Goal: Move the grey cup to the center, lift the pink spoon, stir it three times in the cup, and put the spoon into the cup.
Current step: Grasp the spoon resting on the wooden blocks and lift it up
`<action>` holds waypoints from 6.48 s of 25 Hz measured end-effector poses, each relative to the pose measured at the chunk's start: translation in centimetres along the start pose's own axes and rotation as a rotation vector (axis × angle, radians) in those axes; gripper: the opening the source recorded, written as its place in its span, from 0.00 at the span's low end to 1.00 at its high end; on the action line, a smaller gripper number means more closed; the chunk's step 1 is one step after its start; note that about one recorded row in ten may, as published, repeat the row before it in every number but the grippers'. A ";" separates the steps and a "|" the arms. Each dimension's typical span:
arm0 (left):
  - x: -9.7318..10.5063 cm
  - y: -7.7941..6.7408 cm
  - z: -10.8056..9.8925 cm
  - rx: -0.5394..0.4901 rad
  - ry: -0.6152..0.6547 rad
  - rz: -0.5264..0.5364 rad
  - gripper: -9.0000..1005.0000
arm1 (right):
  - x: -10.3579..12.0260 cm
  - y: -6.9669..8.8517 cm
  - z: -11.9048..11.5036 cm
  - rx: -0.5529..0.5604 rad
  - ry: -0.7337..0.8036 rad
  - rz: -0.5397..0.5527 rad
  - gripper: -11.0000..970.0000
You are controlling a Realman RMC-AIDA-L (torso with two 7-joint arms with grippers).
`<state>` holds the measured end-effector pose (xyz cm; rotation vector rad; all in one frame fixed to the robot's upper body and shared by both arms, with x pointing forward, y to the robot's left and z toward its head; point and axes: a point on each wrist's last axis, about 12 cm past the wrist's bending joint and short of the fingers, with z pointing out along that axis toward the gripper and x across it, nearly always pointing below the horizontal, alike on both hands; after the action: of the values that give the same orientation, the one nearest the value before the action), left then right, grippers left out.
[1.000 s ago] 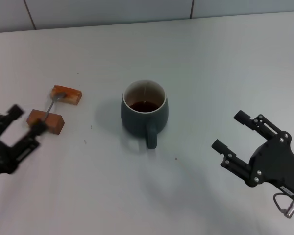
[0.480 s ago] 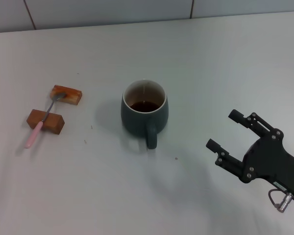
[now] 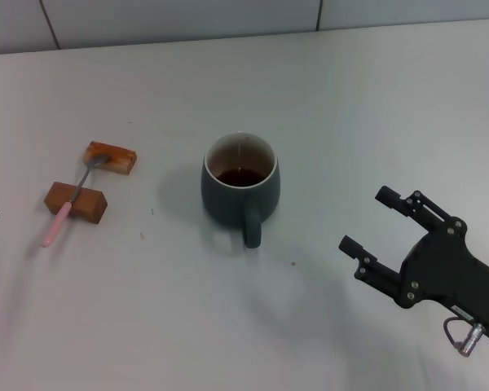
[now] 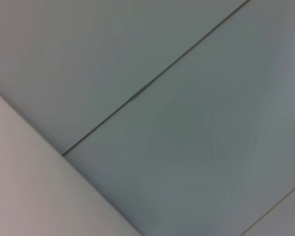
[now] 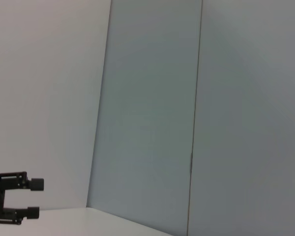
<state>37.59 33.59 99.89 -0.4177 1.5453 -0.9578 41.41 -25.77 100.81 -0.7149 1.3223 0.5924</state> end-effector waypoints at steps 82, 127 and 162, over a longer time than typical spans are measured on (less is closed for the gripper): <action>3.1 0.6 3.6 -0.093 0.160 -0.144 0.71 | 0.5 -0.2 0.3 -0.066 0.058 0.049 0.79; 3.5 0.4 5.0 -0.102 0.173 -0.191 0.65 | 0.5 -0.1 0.4 -0.079 0.059 0.050 0.79; 3.5 0.6 5.1 -0.124 0.161 -0.211 0.38 | 0.5 -0.2 0.4 -0.088 0.063 0.043 0.79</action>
<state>41.74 29.67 97.41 -0.6136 1.7379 -1.0828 41.92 -25.65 100.43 -0.7841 1.3793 0.6703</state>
